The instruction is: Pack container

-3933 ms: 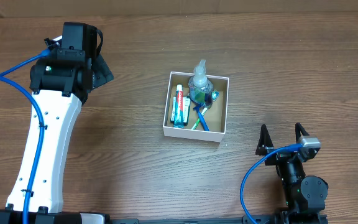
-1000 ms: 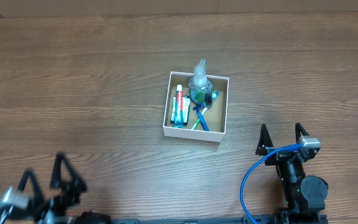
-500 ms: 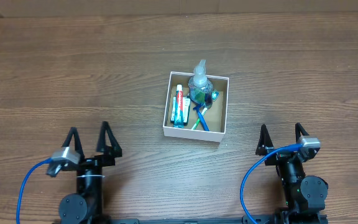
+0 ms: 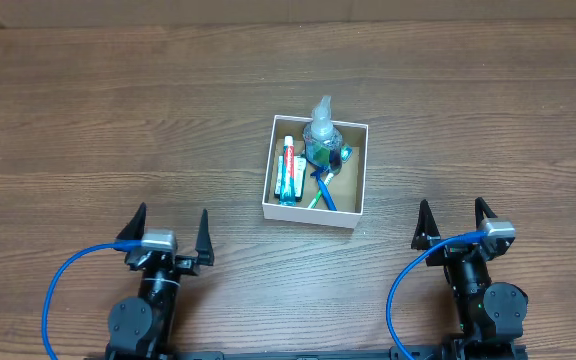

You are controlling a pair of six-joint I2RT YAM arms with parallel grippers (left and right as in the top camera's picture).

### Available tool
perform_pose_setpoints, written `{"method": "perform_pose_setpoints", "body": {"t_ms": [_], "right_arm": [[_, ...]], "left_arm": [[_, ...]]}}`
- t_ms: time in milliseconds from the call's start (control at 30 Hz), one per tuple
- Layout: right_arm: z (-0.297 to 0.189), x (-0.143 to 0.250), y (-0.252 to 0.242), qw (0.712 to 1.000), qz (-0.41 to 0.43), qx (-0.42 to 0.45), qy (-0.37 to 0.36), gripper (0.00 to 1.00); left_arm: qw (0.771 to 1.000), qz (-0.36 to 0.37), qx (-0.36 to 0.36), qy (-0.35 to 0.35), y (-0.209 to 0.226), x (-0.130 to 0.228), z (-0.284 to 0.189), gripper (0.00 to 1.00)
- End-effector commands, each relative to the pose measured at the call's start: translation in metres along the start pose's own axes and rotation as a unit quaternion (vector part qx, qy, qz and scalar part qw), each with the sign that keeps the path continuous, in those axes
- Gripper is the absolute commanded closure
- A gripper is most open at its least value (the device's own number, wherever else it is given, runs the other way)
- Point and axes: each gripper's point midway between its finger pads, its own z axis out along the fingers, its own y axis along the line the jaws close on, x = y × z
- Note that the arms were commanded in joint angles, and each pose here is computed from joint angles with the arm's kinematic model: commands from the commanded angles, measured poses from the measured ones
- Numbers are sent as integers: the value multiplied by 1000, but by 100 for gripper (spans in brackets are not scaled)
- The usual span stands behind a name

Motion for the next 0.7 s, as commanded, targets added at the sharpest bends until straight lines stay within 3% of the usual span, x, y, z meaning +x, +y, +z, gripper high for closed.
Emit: {"method": "perform_pose_setpoints", "body": {"t_ms": [0,667], "right_arm": [[0,1,-2,1000,-2,3,-4,0],[0,0,-2,1000,-2,3,-5,0]], "left_arm": [[999,35,11,5,-3,5,0,0],[999,28,24,31,-8,18,-1,0]]}}
